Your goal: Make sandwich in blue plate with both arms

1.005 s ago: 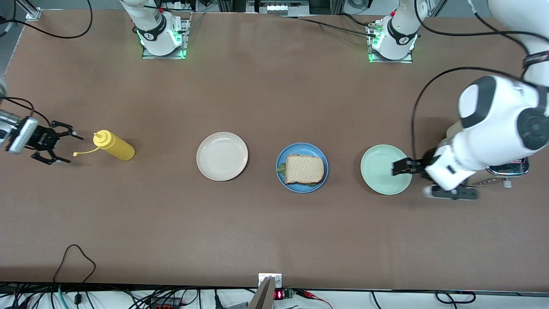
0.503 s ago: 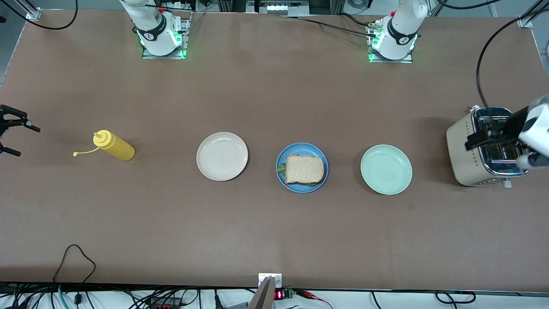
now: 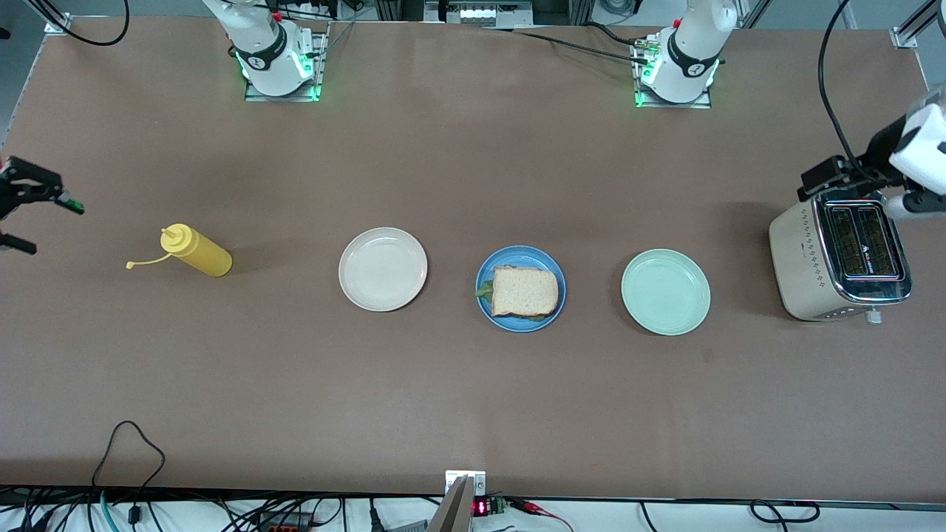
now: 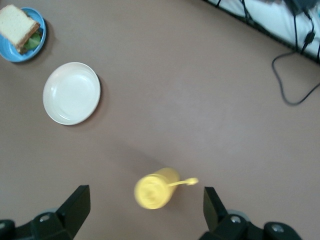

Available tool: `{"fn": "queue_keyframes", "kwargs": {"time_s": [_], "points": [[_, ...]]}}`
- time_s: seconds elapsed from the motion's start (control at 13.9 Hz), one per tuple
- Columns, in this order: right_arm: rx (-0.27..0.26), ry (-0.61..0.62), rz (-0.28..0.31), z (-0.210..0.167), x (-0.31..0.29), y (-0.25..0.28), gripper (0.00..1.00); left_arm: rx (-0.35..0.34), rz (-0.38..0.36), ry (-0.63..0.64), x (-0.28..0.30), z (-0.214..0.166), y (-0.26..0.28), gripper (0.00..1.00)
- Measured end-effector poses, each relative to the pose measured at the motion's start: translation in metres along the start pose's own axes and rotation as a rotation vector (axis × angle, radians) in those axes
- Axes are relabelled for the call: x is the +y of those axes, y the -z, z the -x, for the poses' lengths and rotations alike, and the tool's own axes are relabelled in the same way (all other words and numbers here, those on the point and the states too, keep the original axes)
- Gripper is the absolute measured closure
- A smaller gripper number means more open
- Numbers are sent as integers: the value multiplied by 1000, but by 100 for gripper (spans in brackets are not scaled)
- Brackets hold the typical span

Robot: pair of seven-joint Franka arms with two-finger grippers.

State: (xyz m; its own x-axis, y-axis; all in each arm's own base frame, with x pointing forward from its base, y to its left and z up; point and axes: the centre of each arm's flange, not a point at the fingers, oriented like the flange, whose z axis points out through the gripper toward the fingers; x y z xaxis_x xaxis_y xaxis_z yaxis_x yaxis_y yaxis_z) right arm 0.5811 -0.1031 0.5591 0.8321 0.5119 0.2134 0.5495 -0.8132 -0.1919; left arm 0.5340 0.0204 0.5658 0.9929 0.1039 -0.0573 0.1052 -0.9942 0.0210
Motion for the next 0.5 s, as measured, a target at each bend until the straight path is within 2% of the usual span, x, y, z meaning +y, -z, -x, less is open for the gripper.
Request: {"fn": "queue_keyframes", "kwargs": {"time_s": [0.14, 0.36, 0.5], "points": [[-62, -150, 13, -20, -44, 9, 0, -3, -3, -19, 10, 7, -1, 0], [-167, -274, 84, -33, -76, 13, 0, -4, -4, -23, 12, 7, -1, 0], [-218, -398, 122, -40, -94, 10, 0, -5, -4, -19, 10, 7, -1, 0]]}}
